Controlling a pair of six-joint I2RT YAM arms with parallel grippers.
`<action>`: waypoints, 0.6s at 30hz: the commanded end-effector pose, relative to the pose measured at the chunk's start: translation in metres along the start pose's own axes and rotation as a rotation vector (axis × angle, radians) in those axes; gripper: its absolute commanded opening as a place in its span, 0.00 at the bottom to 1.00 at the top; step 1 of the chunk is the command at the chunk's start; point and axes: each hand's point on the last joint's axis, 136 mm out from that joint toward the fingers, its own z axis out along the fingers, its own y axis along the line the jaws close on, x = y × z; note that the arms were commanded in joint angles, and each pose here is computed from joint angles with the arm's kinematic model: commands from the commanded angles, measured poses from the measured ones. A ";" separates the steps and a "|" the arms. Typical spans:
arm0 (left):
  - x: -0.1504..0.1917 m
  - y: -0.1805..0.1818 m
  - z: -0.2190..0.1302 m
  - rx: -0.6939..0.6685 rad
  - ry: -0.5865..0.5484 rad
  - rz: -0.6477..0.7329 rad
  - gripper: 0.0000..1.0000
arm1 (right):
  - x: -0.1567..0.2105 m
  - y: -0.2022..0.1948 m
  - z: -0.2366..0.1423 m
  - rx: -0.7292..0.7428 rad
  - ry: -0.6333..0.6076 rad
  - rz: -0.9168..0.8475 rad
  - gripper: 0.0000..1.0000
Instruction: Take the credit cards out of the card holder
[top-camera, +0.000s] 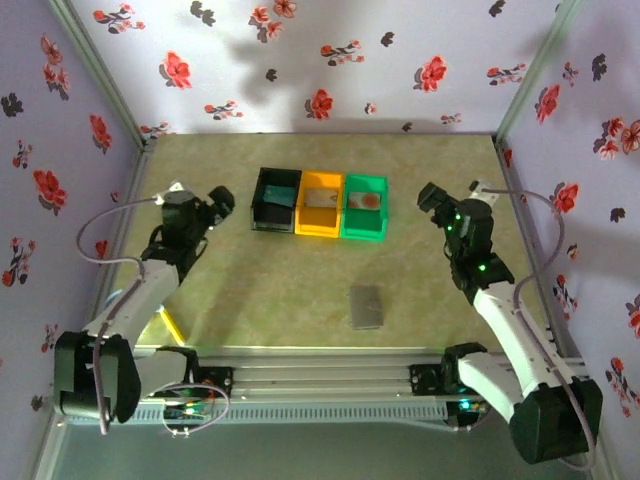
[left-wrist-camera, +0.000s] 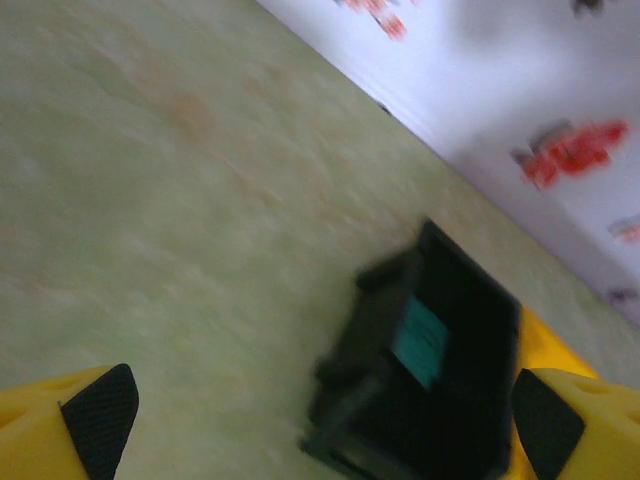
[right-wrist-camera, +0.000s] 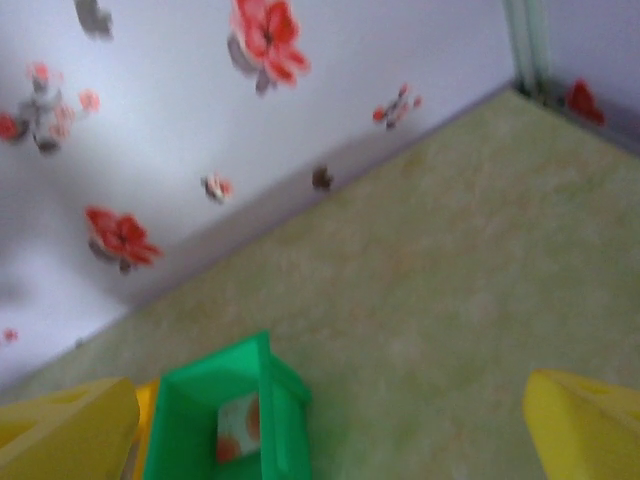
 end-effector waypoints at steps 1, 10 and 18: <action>0.024 -0.017 -0.007 -0.004 0.059 0.052 1.00 | 0.043 0.002 -0.004 0.009 0.197 -0.060 0.99; 0.094 -0.042 -0.014 -0.058 0.171 0.274 1.00 | 0.106 0.012 -0.021 0.084 0.424 -0.325 0.99; 0.133 -0.032 -0.012 -0.084 0.274 0.286 1.00 | 0.152 0.024 -0.034 0.058 0.552 -0.396 0.94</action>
